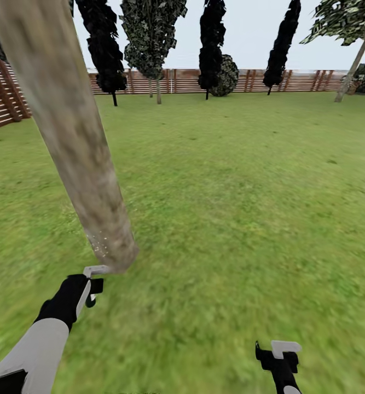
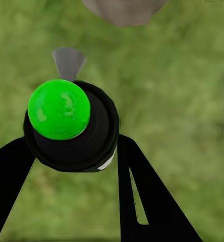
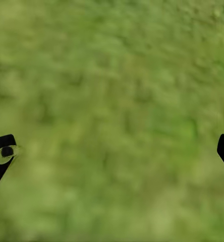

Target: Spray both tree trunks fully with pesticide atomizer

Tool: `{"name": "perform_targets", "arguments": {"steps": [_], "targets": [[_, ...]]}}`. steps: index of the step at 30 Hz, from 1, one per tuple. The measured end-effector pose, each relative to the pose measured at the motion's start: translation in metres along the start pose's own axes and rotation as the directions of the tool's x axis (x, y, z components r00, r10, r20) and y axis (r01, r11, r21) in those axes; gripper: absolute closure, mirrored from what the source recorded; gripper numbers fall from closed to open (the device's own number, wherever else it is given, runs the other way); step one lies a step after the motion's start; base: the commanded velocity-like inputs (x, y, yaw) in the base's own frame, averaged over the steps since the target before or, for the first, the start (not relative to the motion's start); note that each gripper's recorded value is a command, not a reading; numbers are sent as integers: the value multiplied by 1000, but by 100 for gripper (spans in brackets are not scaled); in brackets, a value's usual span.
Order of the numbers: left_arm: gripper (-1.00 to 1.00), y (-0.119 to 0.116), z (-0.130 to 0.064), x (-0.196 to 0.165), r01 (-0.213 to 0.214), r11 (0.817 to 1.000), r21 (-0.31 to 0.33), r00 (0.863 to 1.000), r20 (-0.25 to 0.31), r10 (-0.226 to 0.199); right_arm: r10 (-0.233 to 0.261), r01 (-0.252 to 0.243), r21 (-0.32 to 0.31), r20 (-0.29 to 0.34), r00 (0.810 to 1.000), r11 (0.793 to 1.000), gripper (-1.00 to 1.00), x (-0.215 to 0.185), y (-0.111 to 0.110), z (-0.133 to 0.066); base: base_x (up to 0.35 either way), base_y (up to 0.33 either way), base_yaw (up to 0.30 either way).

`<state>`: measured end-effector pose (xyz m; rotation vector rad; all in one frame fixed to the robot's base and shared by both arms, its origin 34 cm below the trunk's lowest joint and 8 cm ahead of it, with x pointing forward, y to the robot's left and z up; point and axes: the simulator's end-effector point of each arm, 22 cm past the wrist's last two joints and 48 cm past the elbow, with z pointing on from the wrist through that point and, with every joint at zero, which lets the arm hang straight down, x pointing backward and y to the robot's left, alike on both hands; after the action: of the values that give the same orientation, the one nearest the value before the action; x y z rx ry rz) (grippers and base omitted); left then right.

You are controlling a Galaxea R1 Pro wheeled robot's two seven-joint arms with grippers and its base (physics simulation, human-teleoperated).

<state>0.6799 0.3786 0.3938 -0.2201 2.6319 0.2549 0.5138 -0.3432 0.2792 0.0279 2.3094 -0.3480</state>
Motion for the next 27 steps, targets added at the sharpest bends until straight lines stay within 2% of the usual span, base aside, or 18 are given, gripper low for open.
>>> {"name": "perform_targets", "arguments": {"steps": [3,5,8,9,13,16,18,19,20,22,23,24,25,26,27], "targets": [[100,-7,-3,-10,3,1000,15,1000,7,-3,1,-1,1,0,1000,1000,-100,0,0,0,0,-2,277],[100,-25,-10,-33,6,999,41,999,36,-8,0,0,1,0,1000,1000,-100,0,-1,0,0,0,277],[100,-35,-21,-70,12,998,57,996,84,-17,0,0,2,0,1000,1000,-100,0,-1,0,0,0,182],[100,-35,-26,-84,14,998,59,995,98,-20,0,0,2,0,1000,1000,-100,0,-1,0,0,0,29],[100,-12,-27,-85,12,1000,27,998,56,-14,-2,2,4,0,1000,1000,-100,0,-3,0,0,0,5],[100,-49,-33,-91,17,996,86,998,61,-22,-2,2,5,0,1000,1000,-100,0,-4,0,0,0,0],[100,-58,-39,-102,10,995,95,997,77,-18,-2,2,5,0,1000,1000,-100,0,-4,1,0,0,0],[100,-54,-40,-107,8,996,86,997,82,-15,-2,2,4,0,1000,1000,-100,0,-4,1,0,0,0],[100,-39,-39,-109,6,998,63,996,85,-12,-2,2,4,0,1000,1000,-100,0,-4,1,0,0,0],[100,18,-36,-114,19,1000,-14,996,91,-18,-2,2,4,0,1000,1000,-100,0,-4,1,0,0,0],[100,37,-35,-115,25,999,-38,995,93,-22,-2,2,5,0,1000,1000,-100,0,-4,1,0,0,0],[100,44,-35,-115,32,999,-42,995,93,-28,-2,2,5,0,1000,1000,-100,0,-4,1,0,0,0],[100,37,-35,-116,38,999,-28,995,93,-35,-2,2,5,0,1000,1000,-100,0,-4,1,0,0,0],[100,17,-36,-115,33,999,0,995,92,-33,-2,2,5,0,1000,1000,-100,0,-4,1,0,0,0],[100,-13,-41,-123,8,999,34,995,98,-11,-2,2,5,0,1000,1000,-100,0,-4,1,0,0,0]]}}
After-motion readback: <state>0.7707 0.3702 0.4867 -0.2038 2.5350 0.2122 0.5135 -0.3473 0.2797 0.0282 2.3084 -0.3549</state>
